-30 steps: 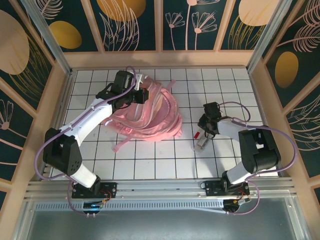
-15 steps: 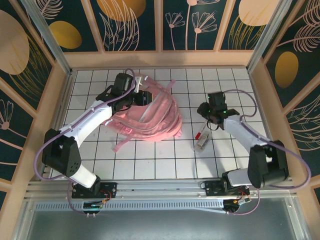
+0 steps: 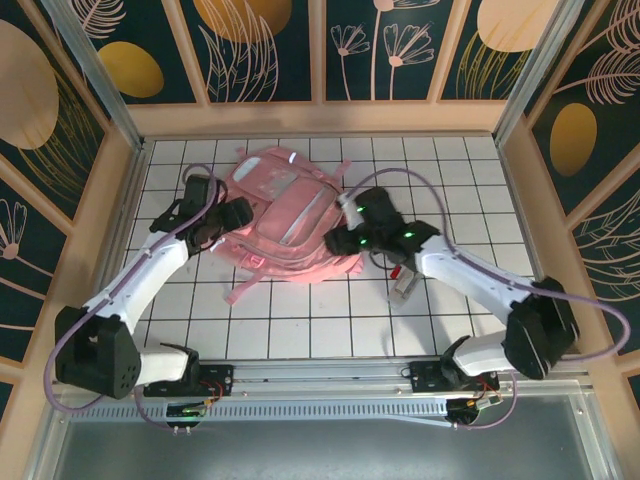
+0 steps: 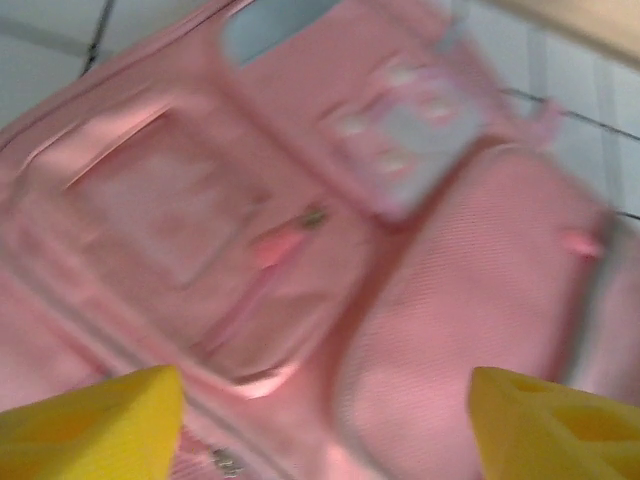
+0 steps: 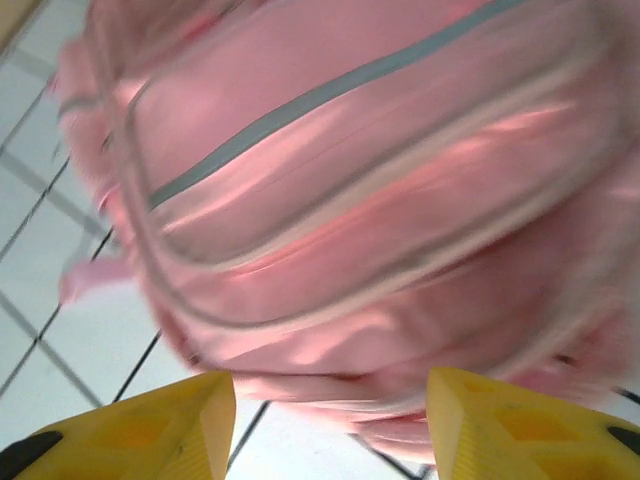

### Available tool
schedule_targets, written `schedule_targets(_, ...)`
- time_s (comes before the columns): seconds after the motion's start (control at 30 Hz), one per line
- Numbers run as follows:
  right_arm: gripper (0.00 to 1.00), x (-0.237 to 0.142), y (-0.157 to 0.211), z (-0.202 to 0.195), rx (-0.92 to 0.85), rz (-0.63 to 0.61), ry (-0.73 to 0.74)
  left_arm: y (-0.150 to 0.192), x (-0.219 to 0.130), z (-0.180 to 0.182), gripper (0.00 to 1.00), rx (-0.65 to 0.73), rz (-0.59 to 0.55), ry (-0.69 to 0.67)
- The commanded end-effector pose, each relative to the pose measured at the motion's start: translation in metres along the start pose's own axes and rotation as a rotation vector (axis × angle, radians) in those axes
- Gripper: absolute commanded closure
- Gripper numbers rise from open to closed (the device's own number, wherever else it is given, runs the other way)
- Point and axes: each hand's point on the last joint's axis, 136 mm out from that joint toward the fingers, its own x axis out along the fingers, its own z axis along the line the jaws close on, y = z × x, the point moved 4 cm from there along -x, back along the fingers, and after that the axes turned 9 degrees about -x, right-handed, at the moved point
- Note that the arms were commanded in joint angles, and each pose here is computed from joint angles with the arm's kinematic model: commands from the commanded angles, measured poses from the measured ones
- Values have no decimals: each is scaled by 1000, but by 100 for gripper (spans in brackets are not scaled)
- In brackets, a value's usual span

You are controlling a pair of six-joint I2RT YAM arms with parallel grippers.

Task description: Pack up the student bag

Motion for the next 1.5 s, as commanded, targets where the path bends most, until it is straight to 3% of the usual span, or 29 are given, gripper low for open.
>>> schedule_targets(0.0, 45, 15, -29, 9, -102, -53, 56, 7, 22, 28, 13, -130, 56, -74)
schedule_targets(0.1, 44, 28, -38, -4, 37, -59, 154, 0, 39, 31, 13, -175, 35, -85)
schedule_targets(0.3, 44, 61, -23, -5, 152, -5, 132, -3, 80, 23, 23, -179, 51, -58)
schedule_targets(0.43, 45, 88, -16, -21, 205, 10, 168, 9, 97, 27, 48, -177, 94, -52)
schedule_targets(0.53, 46, 103, -21, -37, 246, 12, 195, 16, 94, 33, 74, -184, 86, -45)
schedule_targets(0.63, 48, 110, -24, -56, 281, -7, 242, 25, 82, 35, 91, -187, 83, -36)
schedule_targets(0.73, 50, 114, -31, -72, 312, -66, 258, 37, 63, 30, 100, -159, 72, -46)
schedule_targets(0.83, 50, 123, -48, -82, 293, -120, 215, 56, 43, 25, 100, -180, 74, -44)
schedule_targets(1.0, 48, 129, -81, -89, 192, -151, 167, 86, 23, 38, 100, -408, 124, 13)
schedule_targets(1.13, 46, 99, -95, -96, 294, -183, 244, 83, 5, 37, 100, -527, 82, 72)
schedule_targets(1.23, 45, 70, -82, -86, 420, -159, 260, 75, -4, 39, 100, -610, 25, 83)
schedule_targets(1.37, 45, 34, -52, -34, 489, -98, 229, 78, 0, 36, 100, -701, 44, 119)
schedule_targets(1.47, 45, 24, -33, 38, 470, -29, 67, 78, 4, 32, 100, -743, 55, 117)
